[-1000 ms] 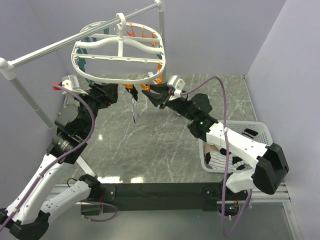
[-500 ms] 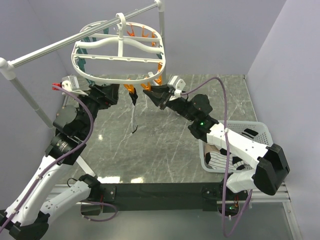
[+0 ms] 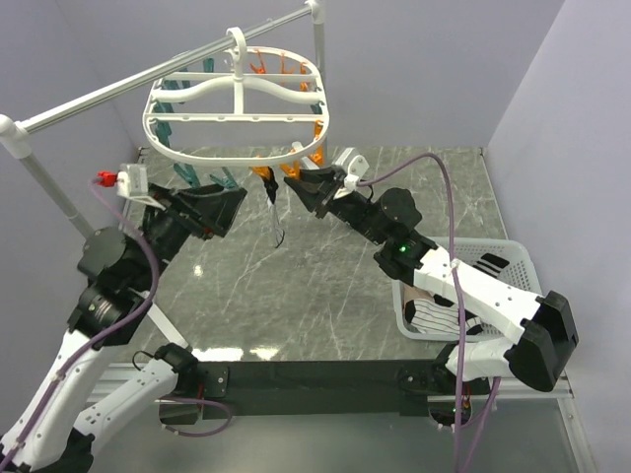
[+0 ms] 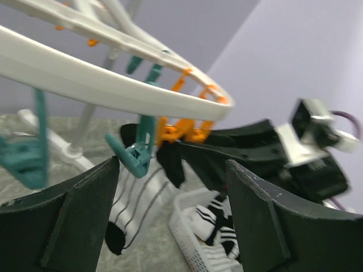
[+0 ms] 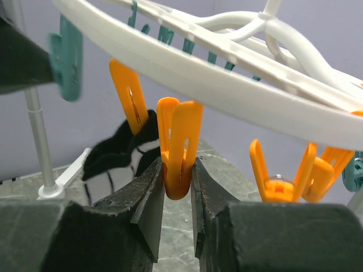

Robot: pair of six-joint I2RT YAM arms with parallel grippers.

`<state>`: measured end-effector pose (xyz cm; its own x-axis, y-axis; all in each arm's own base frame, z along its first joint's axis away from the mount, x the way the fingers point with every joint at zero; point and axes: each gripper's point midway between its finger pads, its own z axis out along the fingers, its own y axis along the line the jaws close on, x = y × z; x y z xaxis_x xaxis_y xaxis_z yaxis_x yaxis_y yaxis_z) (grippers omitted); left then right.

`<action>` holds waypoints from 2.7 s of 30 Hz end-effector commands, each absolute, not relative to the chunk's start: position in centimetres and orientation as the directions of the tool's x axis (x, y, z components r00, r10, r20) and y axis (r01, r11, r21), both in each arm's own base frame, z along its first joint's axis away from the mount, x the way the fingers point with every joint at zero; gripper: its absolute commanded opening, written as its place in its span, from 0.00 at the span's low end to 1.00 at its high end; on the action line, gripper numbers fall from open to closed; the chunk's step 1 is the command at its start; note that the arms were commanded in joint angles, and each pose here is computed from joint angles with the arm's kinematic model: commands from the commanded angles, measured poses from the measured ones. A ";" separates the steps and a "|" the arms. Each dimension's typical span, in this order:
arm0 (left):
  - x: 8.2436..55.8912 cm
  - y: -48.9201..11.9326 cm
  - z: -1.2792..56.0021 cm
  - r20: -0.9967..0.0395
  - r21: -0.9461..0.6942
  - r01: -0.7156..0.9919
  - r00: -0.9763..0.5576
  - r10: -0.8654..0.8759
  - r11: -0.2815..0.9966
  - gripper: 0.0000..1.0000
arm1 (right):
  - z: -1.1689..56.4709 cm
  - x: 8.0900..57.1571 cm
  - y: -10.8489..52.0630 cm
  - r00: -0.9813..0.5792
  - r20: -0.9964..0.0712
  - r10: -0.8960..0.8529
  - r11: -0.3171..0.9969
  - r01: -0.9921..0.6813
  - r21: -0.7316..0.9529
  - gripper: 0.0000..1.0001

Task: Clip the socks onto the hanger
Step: Open the clamp at the hanger.

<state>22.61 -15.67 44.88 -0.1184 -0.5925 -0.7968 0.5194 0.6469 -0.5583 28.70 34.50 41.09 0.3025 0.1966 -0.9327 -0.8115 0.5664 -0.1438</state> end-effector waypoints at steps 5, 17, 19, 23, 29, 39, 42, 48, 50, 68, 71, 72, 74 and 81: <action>17.5 -17.8 48.3 -0.803 -0.506 0.714 -0.184 -0.567 0.484 0.80 | 44.3 28.3 34.7 0.304 -0.924 0.233 0.607 -0.788 -0.106 0.00; 18.0 -19.1 49.3 -0.775 -0.523 0.743 -0.212 -0.595 0.417 0.78 | 45.3 28.3 35.8 0.280 -0.933 0.225 0.631 -0.771 -0.080 0.00; 19.1 -19.2 49.3 -0.773 -0.530 0.729 -0.204 -0.601 0.434 0.78 | 45.1 28.1 35.9 0.277 -0.934 0.227 0.626 -0.776 -0.078 0.00; 20.2 -20.1 49.8 -0.764 -0.539 0.728 -0.212 -0.609 0.423 0.76 | 44.7 28.4 35.9 0.243 -0.943 0.227 0.635 -0.771 -0.046 0.00; 21.2 -21.7 49.8 -0.752 -0.560 0.687 -0.187 -0.632 0.464 0.75 | 44.8 27.8 36.4 0.225 -0.944 0.242 0.614 -0.789 -0.031 0.00; 23.6 -21.8 48.9 -0.699 -0.638 0.547 -0.114 -0.706 0.543 0.72 | 44.3 27.2 36.2 0.208 -0.948 0.241 0.607 -0.794 -0.020 0.00; 24.0 -21.0 48.9 -0.682 -0.658 0.505 -0.083 -0.727 0.559 0.71 | 44.4 27.1 36.1 0.211 -0.947 0.242 0.604 -0.797 -0.023 0.00; 24.8 -21.3 48.6 -0.694 -0.657 0.469 -0.069 -0.717 0.590 0.69 | 44.6 26.3 36.5 0.205 -0.946 0.250 0.566 -0.824 -0.029 0.00; 25.1 -21.6 48.4 -0.711 -0.645 0.460 -0.069 -0.700 0.610 0.69 | 44.5 26.2 36.6 0.201 -0.948 0.245 0.559 -0.829 -0.031 0.00; 26.0 -22.3 47.3 -0.752 -0.614 0.365 -0.003 -0.659 0.700 0.57 | 44.9 26.2 35.9 0.215 -0.951 0.221 0.579 -0.814 -0.050 0.00; 26.0 -22.1 47.1 -0.759 -0.609 0.351 0.002 -0.651 0.711 0.53 | 45.0 26.1 35.8 0.220 -0.951 0.219 0.578 -0.814 -0.055 0.00; 26.0 -22.1 47.1 -0.760 -0.608 0.349 0.003 -0.650 0.713 0.51 | 45.0 26.1 35.8 0.222 -0.950 0.219 0.578 -0.814 -0.057 0.00; 26.0 -21.9 47.1 -0.762 -0.606 0.345 0.008 -0.647 0.717 0.49 | 45.1 26.0 35.8 0.221 -0.950 0.219 0.573 -0.817 -0.059 0.00; 26.3 -22.4 46.7 -0.783 -0.584 0.342 0.001 -0.622 0.736 0.46 | 45.3 25.6 36.1 0.232 -0.948 0.218 0.556 -0.828 -0.075 0.00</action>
<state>26.46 -22.80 44.45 -0.0334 -0.6037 -0.7965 0.3294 0.7458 -0.5790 27.11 37.01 40.67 0.1576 0.1445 -0.9769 -0.8201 0.5702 -0.0479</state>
